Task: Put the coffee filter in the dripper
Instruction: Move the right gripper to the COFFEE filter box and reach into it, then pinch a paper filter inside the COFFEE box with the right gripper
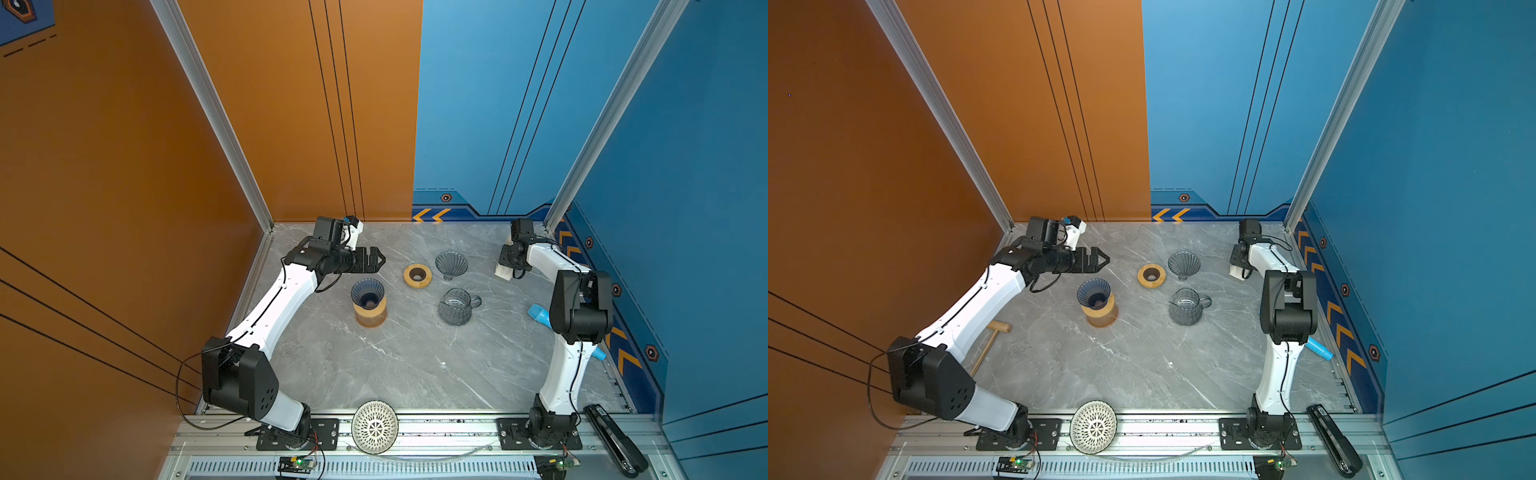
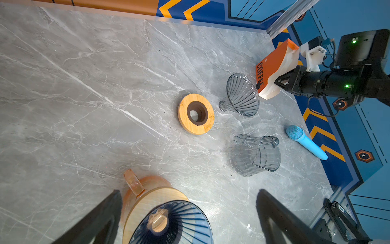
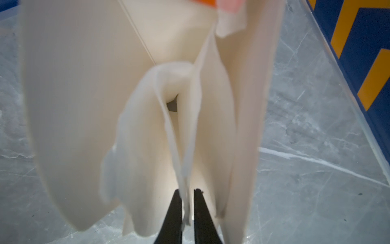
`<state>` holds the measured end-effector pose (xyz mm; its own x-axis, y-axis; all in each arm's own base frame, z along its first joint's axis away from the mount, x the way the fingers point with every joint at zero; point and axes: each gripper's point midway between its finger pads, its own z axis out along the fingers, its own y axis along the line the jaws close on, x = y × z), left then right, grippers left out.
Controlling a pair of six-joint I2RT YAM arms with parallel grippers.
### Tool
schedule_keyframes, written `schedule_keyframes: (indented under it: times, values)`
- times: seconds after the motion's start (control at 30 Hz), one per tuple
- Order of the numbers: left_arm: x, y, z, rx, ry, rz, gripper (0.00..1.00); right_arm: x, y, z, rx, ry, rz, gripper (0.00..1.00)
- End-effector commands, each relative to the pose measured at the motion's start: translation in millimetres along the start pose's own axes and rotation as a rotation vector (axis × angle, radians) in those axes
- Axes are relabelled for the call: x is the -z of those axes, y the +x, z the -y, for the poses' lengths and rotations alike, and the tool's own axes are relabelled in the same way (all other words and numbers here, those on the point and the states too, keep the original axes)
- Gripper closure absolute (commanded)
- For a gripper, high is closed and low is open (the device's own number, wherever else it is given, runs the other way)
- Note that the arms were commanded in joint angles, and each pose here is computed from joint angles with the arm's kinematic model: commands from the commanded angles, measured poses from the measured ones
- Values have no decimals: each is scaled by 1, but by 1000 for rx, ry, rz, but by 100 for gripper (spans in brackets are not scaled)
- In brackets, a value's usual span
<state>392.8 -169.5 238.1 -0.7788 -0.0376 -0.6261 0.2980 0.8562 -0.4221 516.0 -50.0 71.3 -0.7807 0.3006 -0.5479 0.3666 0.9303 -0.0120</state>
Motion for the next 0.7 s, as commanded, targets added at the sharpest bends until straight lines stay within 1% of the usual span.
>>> schedule_keyframes:
  times: [0.0, 0.23, 0.5, 0.67]
  values:
    - [-2, 0, 0, 16, 17, -18, 0, -8, 5, 6, 73, 38, -29, 92]
    - [-4, 0, -1, 21, 17, -26, 0, -4, 1, 9, 169, 54, -19, 100]
    - [-6, 1, -1, 26, 21, -33, 0, 2, -5, 16, 292, 95, -2, 100]
    - [-8, 2, -2, 28, 22, -39, 0, 1, -4, 14, 329, 90, -2, 100]
